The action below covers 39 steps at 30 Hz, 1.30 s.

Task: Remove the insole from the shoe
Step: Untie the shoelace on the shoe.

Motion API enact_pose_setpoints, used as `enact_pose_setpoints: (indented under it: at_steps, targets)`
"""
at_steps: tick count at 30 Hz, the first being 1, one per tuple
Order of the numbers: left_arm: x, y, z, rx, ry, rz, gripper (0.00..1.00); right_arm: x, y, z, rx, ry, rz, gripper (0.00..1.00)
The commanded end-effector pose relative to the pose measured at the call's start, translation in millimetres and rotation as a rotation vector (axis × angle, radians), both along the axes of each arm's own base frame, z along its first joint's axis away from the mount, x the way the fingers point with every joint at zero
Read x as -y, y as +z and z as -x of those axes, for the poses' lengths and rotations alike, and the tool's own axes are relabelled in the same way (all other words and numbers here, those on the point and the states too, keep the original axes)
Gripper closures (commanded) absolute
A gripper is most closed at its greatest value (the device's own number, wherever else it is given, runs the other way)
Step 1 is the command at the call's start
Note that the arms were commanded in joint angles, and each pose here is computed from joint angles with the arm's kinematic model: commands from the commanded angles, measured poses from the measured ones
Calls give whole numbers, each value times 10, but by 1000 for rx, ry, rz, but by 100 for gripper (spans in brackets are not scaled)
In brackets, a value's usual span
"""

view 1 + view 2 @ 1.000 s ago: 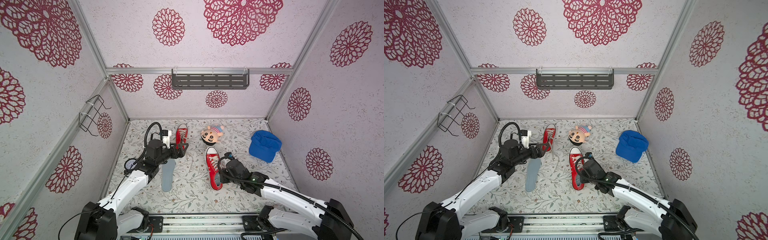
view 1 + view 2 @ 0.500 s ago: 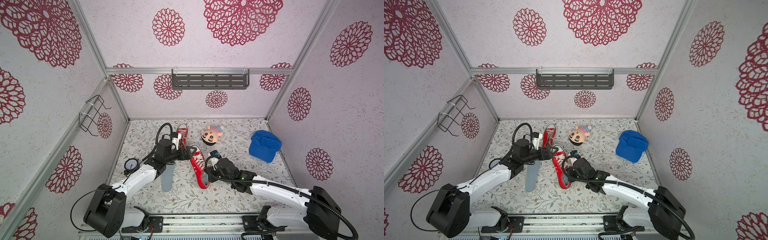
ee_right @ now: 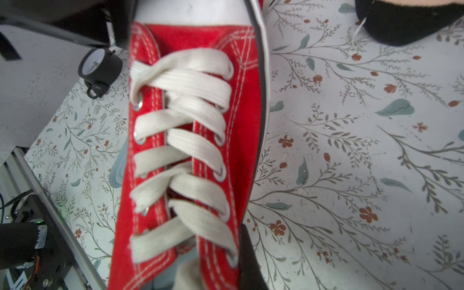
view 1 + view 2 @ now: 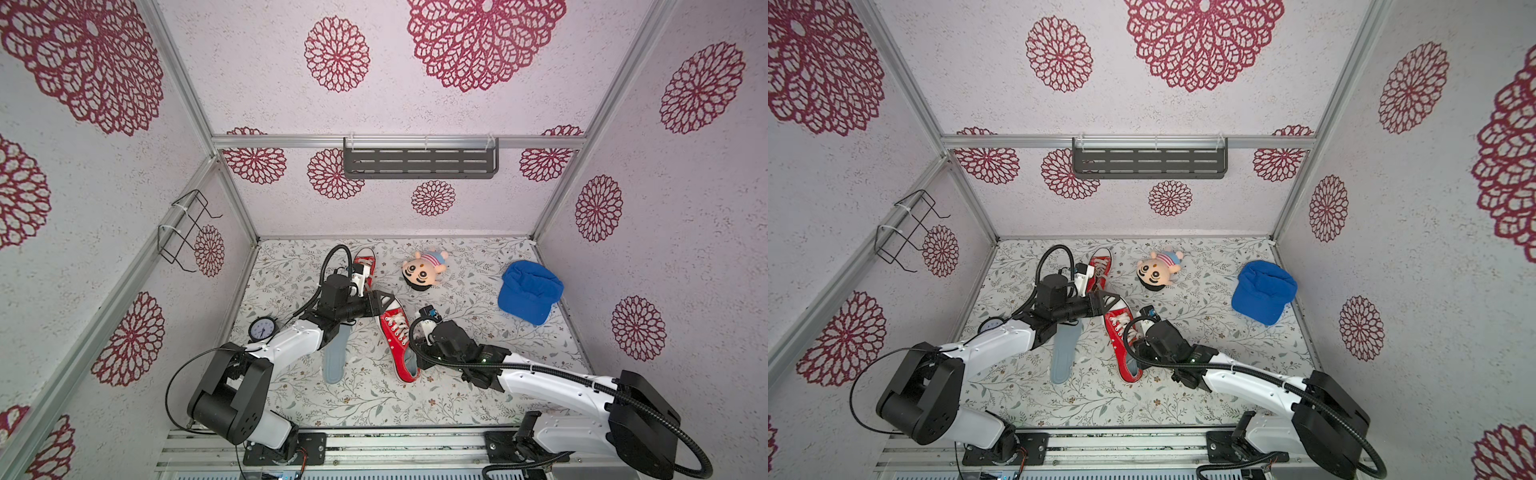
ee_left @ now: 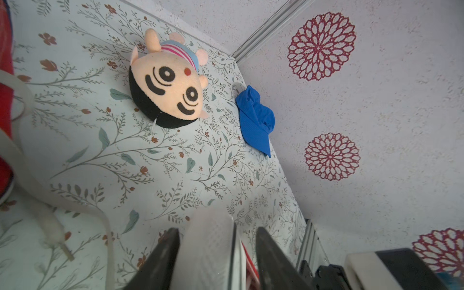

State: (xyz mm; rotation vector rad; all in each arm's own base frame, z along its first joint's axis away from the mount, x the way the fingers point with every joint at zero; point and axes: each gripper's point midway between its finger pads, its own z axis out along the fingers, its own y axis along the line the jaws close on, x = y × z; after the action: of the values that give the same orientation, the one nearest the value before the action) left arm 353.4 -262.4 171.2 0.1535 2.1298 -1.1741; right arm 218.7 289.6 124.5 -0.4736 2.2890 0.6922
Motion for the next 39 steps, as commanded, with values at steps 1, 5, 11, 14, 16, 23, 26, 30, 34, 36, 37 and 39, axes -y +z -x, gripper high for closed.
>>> enact_pose_setpoints:
  at_steps: [1,5,11,14,16,23,26,30,34,36,37,39]
  targets:
    - [66,121,14,79,-40,29,63,-53,251,-76,73,-9,-62,100]
    - [136,90,50,103,-89,43,80,70,105,-27,38,-22,-46,100]
    - [168,-58,49,153,-113,5,93,173,117,60,-2,0,-112,72]
    - [172,-122,38,186,-123,-16,96,303,130,121,-60,26,-122,47]
    - [194,-154,44,206,-135,-24,97,389,212,138,-79,35,-153,40]
    - [250,-256,13,226,-153,-24,98,400,373,165,-132,67,-299,30]
    - [261,-266,-3,228,-151,-24,98,345,307,132,-169,61,-305,34]
    - [273,-270,-6,228,-154,-23,98,275,338,48,-182,41,-334,38]
    - [294,-268,7,234,-163,-22,98,241,384,1,-174,37,-349,38]
    - [297,-270,6,239,-165,-24,98,243,400,-3,-170,38,-343,38]
    - [299,-269,4,241,-165,-25,98,259,402,-9,-166,33,-332,38]
    - [298,-261,1,245,-161,-29,99,320,405,2,-166,17,-298,38]
